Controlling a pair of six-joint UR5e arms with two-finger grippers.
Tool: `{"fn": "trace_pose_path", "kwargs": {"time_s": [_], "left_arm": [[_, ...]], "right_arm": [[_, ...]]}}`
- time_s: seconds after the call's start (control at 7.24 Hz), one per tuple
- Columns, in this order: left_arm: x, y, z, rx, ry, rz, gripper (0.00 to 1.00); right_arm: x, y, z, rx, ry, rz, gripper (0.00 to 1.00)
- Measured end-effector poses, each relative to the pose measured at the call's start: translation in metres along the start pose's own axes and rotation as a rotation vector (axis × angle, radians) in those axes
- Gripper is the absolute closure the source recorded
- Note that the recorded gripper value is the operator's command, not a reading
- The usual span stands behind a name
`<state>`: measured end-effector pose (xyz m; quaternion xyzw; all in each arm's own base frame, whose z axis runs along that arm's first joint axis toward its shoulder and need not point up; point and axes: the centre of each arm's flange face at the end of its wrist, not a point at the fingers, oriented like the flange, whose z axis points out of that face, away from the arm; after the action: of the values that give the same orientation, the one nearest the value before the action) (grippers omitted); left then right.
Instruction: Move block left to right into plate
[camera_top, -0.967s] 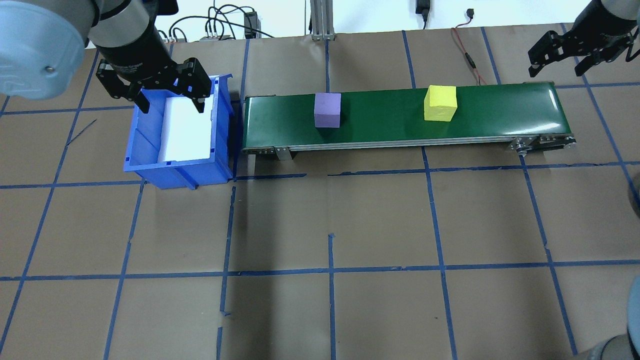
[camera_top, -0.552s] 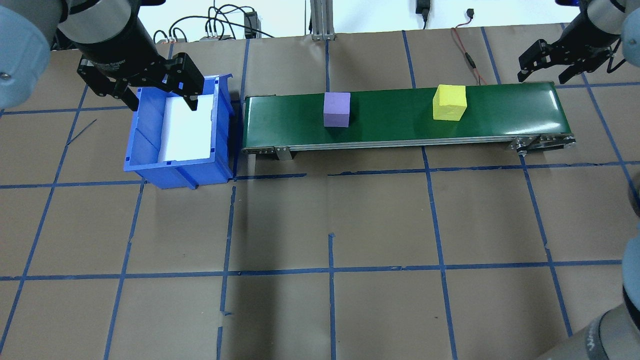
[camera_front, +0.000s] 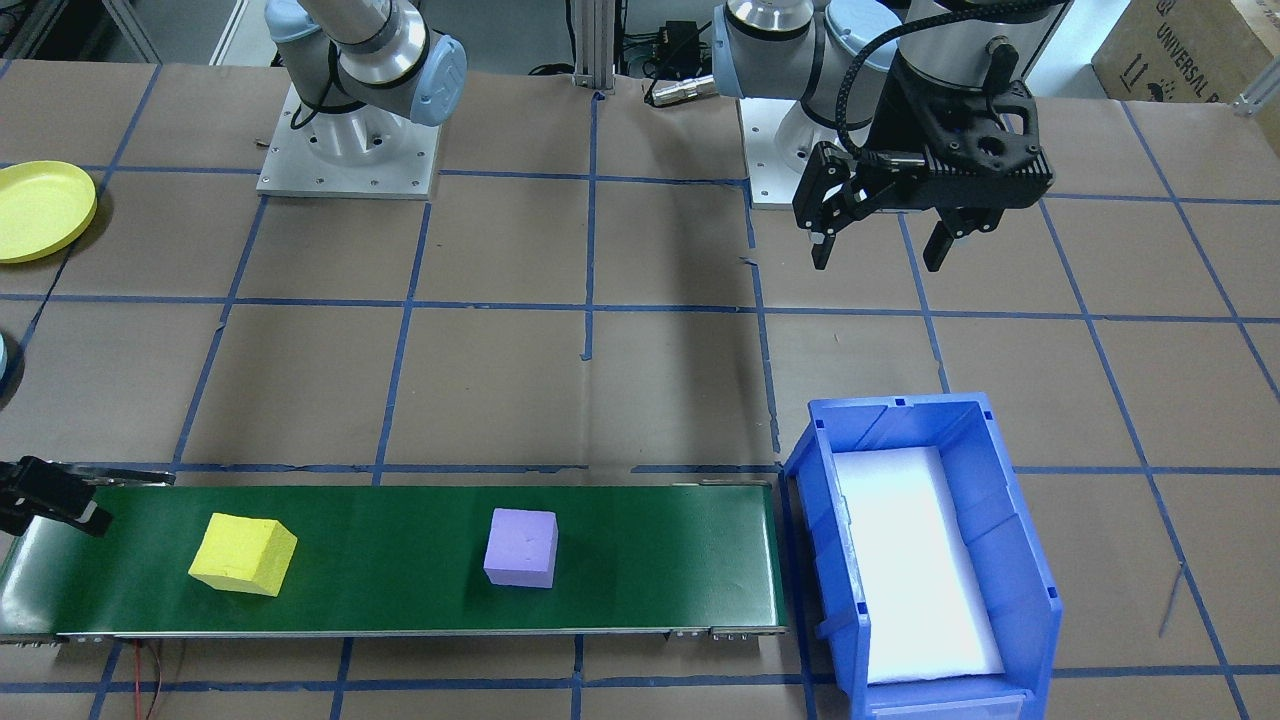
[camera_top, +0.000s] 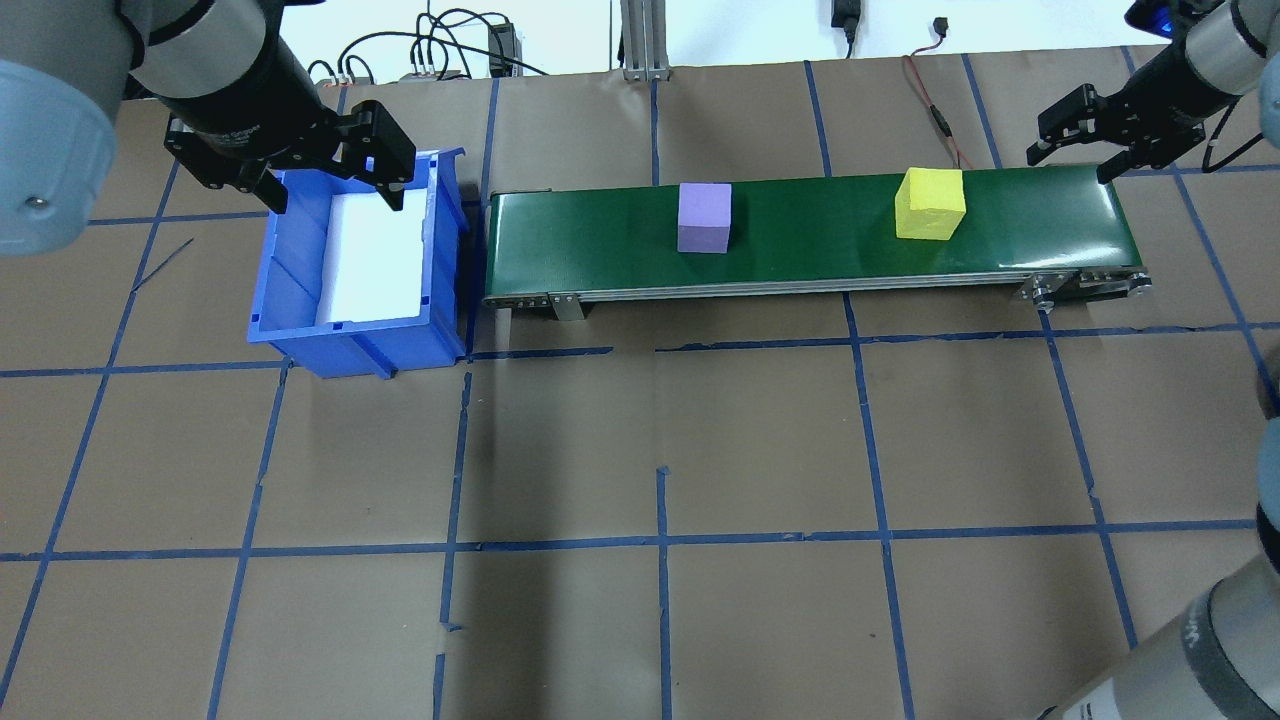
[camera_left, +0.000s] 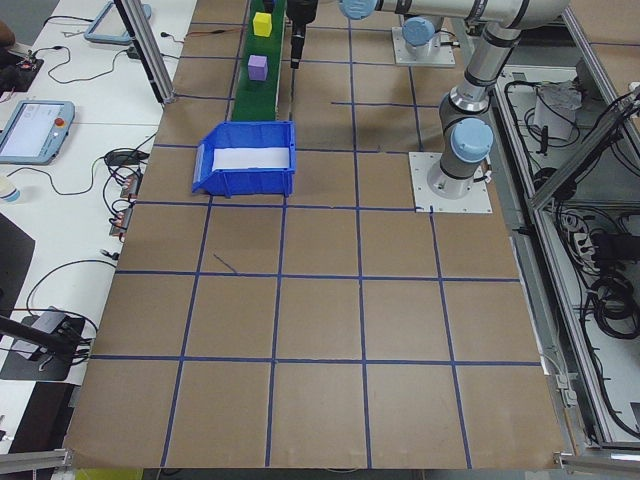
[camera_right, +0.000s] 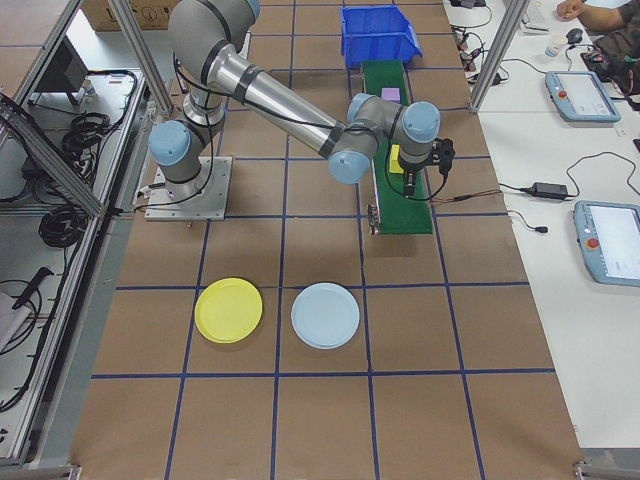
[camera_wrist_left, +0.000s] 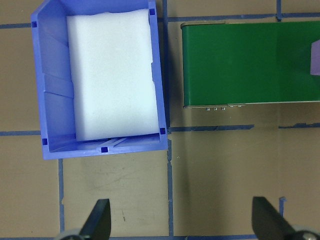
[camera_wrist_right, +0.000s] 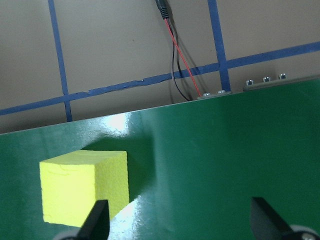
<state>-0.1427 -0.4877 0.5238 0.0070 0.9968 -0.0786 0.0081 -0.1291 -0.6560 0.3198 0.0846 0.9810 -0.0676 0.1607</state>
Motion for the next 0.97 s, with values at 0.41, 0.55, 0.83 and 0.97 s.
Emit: {"fn": "trace_pose_path", "kwargs": {"time_s": [0.41, 0.55, 0.83, 0.97], "left_arm": [[0.0018, 0.0062, -0.0065, 0.012, 0.000, 0.005, 0.00], [0.0020, 0.0069, -0.0059, 0.011, -0.001, 0.005, 0.00], [0.0024, 0.0075, -0.0059, 0.011, -0.001, 0.006, 0.00], [0.0025, 0.0080, -0.0067, 0.012, 0.000, 0.006, 0.00]], "right_arm": [[-0.0010, 0.0009, 0.0032, 0.000, -0.026, 0.047, 0.00], [-0.0009, 0.0011, 0.0035, -0.001, -0.027, 0.046, 0.00], [-0.0001, 0.0024, 0.0063, -0.006, -0.027, 0.042, 0.00], [0.0005, 0.0039, 0.0088, -0.011, -0.028, 0.043, 0.00]]}}
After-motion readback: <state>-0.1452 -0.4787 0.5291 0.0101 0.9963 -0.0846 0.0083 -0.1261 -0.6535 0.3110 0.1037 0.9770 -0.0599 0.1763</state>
